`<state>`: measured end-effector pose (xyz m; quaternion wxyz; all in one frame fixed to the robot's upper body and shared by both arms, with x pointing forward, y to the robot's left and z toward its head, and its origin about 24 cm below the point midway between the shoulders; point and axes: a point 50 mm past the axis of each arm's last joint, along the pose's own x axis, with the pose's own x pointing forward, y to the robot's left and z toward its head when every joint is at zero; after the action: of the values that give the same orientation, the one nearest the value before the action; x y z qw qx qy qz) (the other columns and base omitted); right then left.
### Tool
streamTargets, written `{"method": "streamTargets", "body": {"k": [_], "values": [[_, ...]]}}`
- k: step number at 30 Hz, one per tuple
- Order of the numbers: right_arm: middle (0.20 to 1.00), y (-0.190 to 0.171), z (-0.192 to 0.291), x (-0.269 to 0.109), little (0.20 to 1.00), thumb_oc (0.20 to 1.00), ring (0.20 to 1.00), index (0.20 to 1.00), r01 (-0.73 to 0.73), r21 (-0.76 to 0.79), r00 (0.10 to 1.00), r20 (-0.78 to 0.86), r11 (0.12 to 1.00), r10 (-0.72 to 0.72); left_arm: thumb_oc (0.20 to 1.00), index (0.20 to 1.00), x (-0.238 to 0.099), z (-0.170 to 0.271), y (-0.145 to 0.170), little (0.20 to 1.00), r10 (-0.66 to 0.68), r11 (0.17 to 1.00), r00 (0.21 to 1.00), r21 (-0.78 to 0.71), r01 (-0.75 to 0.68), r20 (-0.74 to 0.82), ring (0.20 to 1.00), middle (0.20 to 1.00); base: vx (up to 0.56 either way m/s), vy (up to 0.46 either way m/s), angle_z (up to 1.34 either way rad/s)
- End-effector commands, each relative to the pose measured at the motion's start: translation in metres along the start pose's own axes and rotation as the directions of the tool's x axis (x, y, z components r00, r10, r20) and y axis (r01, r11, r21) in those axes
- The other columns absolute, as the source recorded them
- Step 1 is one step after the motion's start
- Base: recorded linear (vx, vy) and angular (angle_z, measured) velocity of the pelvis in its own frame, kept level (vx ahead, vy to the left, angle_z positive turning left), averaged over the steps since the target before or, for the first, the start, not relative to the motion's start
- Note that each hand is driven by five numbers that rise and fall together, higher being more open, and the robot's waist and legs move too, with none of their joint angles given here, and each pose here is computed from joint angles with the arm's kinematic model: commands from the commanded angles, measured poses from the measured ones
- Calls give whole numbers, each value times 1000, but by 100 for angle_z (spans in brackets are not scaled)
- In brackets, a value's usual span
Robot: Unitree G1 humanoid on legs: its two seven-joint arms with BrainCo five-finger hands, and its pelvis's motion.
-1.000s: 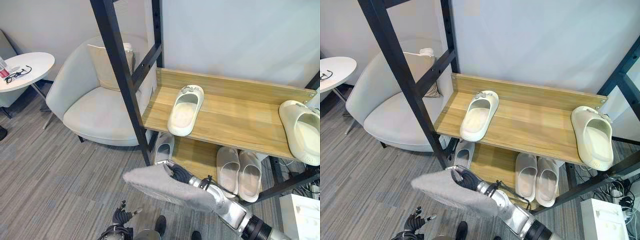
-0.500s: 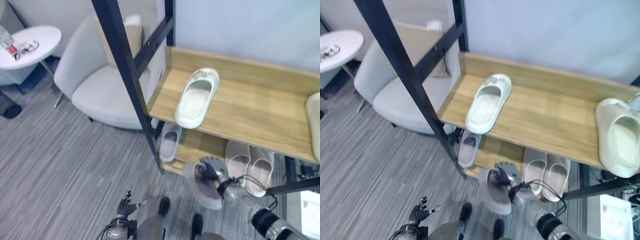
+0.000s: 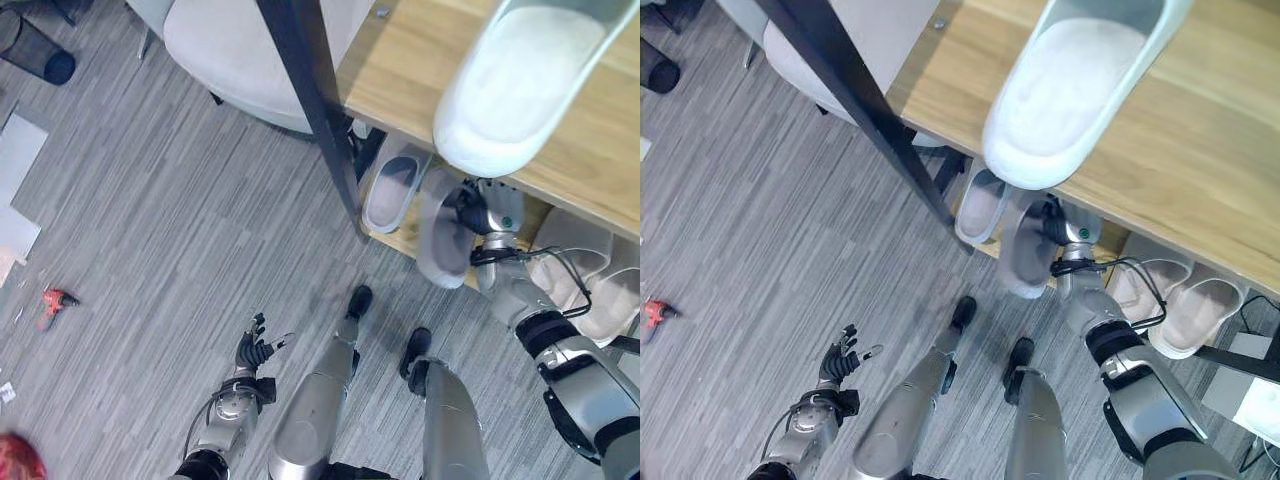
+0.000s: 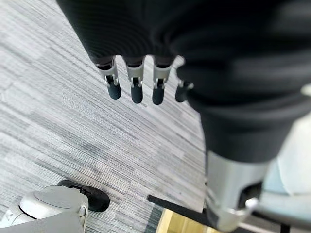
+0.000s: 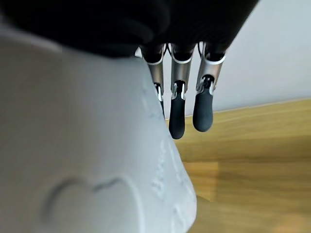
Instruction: Arrange the slippers neatly on the shoe rack.
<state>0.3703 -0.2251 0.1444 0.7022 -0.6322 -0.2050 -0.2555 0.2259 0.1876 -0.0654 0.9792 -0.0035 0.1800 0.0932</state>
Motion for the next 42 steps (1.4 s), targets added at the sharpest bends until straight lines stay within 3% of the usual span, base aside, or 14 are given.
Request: {"method": "streamTargets", "body": {"k": [1, 3, 4, 10, 19, 20, 30, 38, 42], "values": [[200, -22, -24, 15, 200, 200, 200, 200, 117, -82, 992, -33, 990, -120, 1000, 1000, -3, 8, 0, 1000, 5, 999, 998, -53, -2, 62, 1000, 1000, -39, 20, 15], [200, -22, -29, 18, 200, 200, 200, 200, 113, -106, 992, -46, 988, -118, 1000, 1000, -3, 9, 0, 1000, 2, 998, 998, -58, 2, 66, 1000, 1000, -4, 5, 9], [200, -28, -44, 27, 200, 200, 200, 200, 106, -162, 988, -90, 981, -122, 1000, 1000, -5, 30, -6, 1000, -42, 995, 986, -87, 56, 162, 1000, 1000, 31, -5, 3], [200, -36, -66, 35, 200, 200, 200, 200, 63, -233, 981, -165, 970, -104, 1000, 1000, -20, 33, -2, 1000, -103, 989, 977, -88, 121, 184, 1000, 1000, -19, 16, 3], [200, -29, -52, 41, 200, 200, 200, 200, 69, -134, 969, -225, 989, -98, 1000, 1000, -24, 47, -3, 1000, -136, 983, 962, -89, 162, 238, 1000, 1000, 4, 21, 5], [1000, -30, -58, 43, 1000, 1000, 1000, 1000, 27, -131, 962, -266, 991, -61, 1000, 1000, -25, 49, -3, 1000, -145, 981, 958, -89, 172, 247, 1000, 1000, 0, 0, 0], [1000, -35, -76, 47, 1000, 1000, 1000, 1000, -78, -111, 920, -390, 991, 29, 1000, 1000, -29, 50, 2, 1000, -171, 977, 957, -83, 195, 234, 1000, 1000, 28, -4, 6], [1000, -35, -67, 49, 1000, 1000, 1000, 1000, 16, 6, 912, -411, 1000, -12, 1000, 1000, -29, 51, 4, 1000, -158, 979, 960, -87, 182, 230, 1000, 1000, 35, 5, 5], [1000, -38, -43, 59, 1000, 1000, 1000, 1000, 151, 195, 905, -422, 969, -56, 1000, 1000, -31, 58, 3, 1000, -143, 978, 957, -109, 175, 253, 1000, 1000, 8, 9, -2]]}}
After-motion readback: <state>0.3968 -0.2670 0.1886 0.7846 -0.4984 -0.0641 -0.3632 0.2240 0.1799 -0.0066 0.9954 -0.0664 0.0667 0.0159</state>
